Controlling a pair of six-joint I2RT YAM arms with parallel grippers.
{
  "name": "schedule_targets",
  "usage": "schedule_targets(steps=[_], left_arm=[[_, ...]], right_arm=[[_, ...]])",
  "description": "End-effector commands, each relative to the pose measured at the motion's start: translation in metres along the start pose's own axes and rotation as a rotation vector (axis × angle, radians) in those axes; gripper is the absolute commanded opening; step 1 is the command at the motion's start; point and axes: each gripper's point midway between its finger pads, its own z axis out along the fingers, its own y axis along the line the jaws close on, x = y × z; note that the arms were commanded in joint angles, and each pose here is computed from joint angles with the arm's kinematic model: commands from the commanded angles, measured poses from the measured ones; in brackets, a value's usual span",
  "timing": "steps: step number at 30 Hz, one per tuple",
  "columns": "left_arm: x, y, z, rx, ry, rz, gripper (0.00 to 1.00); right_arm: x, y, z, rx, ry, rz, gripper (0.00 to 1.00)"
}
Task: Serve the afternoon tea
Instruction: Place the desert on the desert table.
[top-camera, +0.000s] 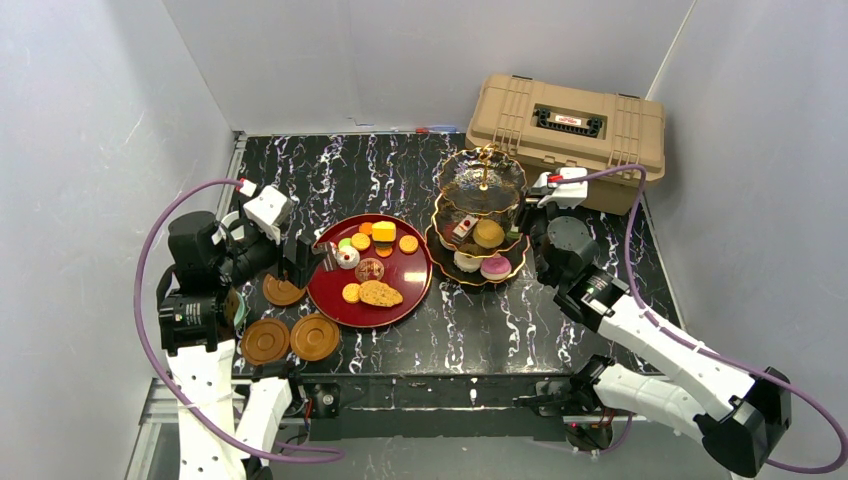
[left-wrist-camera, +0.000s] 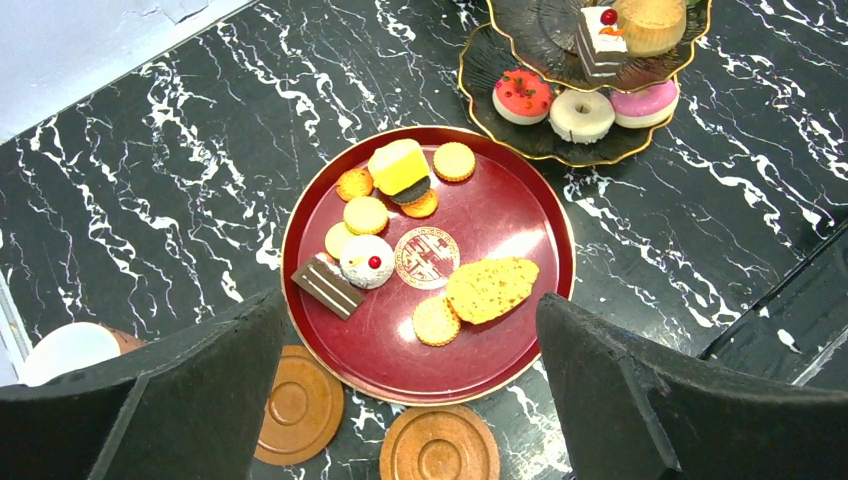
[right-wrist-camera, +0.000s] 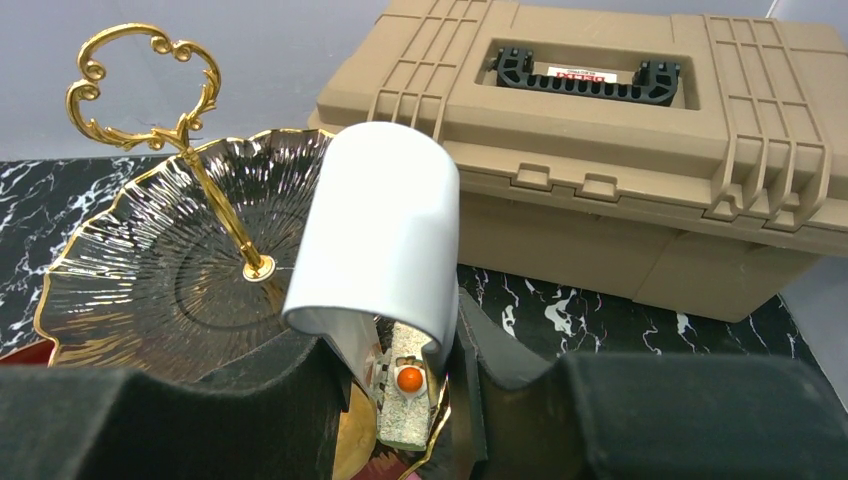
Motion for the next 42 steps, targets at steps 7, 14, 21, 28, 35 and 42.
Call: schedule_targets(steps=[7,14,21,28,35,42], left_arm=[[-0.010,-0.004,-0.004,0.018,-0.019,0.016,0.93],[-0.011,-0.004,-0.004,0.017,-0.022,0.014,0.93],[-0.011,-0.004,-0.004,0.016,-0.022,0.015,0.93],[-0.012,-0.004,-0.005,0.014,-0.024,0.017,0.93],[-0.013,-0.005,-0.004,0.023,-0.026,0.010,0.93],[-0.017,-0.007,-0.006,0.021,-0.036,0.004,0.93]], right_arm=[[-0.043,0.002,-0.002,-0.013,-0.092,0.101,0.41],[-0.040,-0.001,-0.008,-0.025,-0.062,0.099,0.54],[-0.050,-0.004,-0.017,-0.045,-0.073,0.112,0.31],[-0.066,0.000,-0.034,-0.138,-0.055,0.116,0.23],[-0.056,0.009,-0.044,-0.214,0.020,0.080,0.28],[-0.043,0.005,-0.027,-0.159,-0.032,-0.012,0.21]])
